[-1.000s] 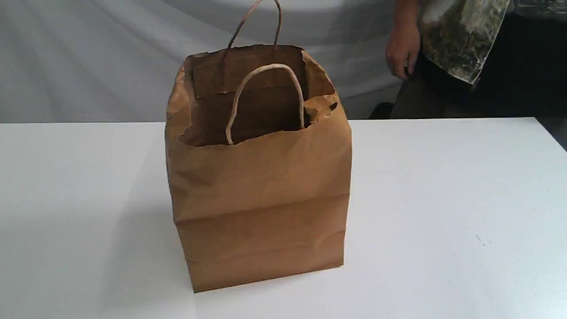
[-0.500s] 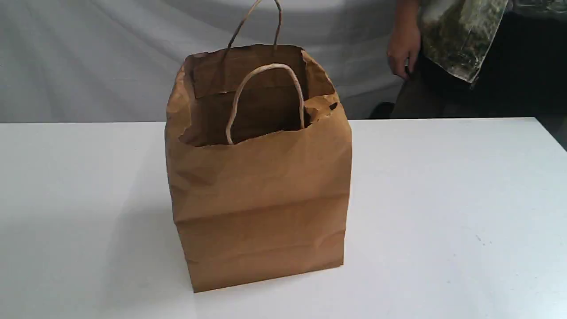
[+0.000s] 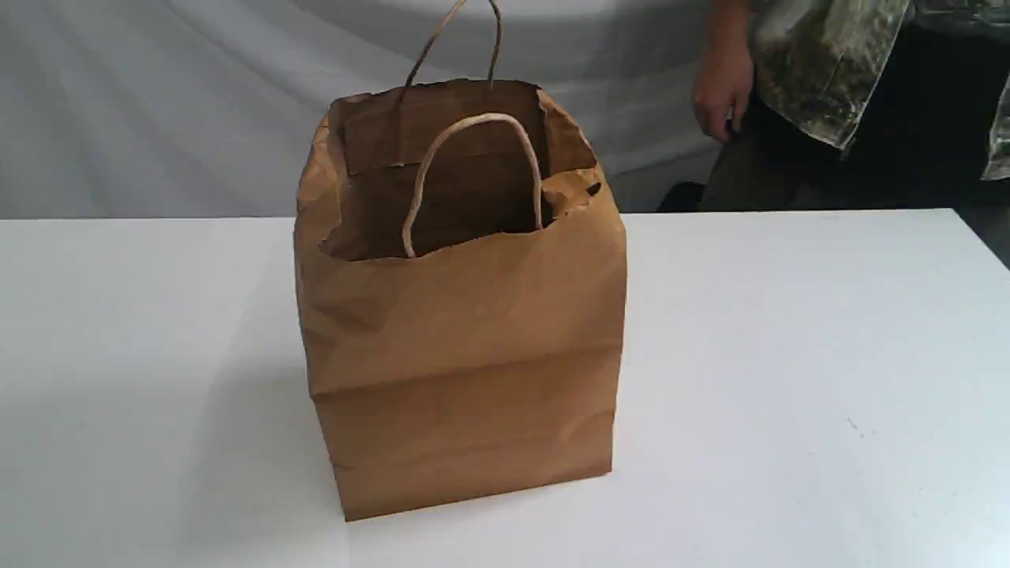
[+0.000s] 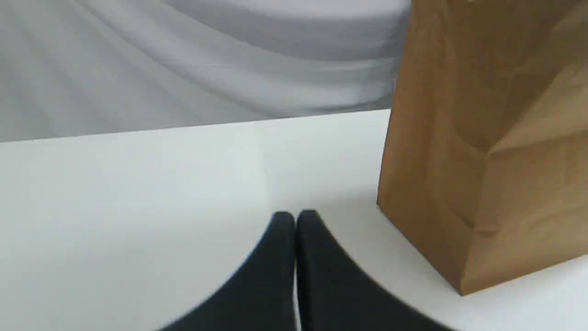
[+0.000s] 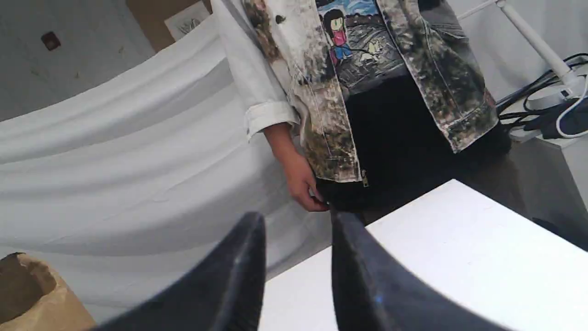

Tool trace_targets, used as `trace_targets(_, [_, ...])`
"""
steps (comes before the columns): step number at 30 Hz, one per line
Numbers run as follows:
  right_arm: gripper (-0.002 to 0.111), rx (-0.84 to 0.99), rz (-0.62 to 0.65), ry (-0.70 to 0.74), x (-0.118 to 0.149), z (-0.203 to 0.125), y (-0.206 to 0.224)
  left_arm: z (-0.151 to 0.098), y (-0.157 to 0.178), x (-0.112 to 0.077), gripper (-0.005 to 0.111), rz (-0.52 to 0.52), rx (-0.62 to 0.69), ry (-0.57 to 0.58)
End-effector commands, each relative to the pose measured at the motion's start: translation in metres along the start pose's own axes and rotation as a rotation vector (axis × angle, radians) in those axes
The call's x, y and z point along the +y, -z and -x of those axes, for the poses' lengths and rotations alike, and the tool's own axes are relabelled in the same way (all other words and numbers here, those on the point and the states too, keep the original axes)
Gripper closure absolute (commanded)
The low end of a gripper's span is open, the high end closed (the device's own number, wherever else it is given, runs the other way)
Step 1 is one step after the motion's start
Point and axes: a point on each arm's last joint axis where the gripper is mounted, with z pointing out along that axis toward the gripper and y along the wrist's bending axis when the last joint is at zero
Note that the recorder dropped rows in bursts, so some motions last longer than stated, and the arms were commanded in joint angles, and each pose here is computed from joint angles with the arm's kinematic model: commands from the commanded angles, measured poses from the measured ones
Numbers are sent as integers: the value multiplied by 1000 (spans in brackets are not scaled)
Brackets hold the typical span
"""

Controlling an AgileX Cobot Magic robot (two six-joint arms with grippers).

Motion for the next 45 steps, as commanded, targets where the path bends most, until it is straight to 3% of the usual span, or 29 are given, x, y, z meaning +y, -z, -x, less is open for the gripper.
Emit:
trace_targets(1, [82, -1, -7, 9, -1, -1, 0, -2, 0, 1, 107, 7, 8, -29])
trace_targets(19, [82, 39, 74, -1, 3, -3, 0, -2, 0, 1, 107, 7, 8, -24])
trace_targets(24, [82, 17, 78, 102, 4, -1, 0, -2, 0, 1, 107, 7, 8, -24])
trace_targets(30, [82, 190, 286, 588, 16, -23, 4, -2, 0, 1, 107, 7, 8, -24])
trace_targets(32, [82, 217, 308, 672, 16, -26, 5, -2, 0, 1, 107, 7, 8, -24])
trace_targets(40, [82, 207, 302, 721, 15, -26, 5, -2, 0, 1, 107, 7, 8, -21])
trace_targets(45, [82, 203, 298, 654, 15, -25, 5, -2, 0, 1, 107, 7, 8, -21])
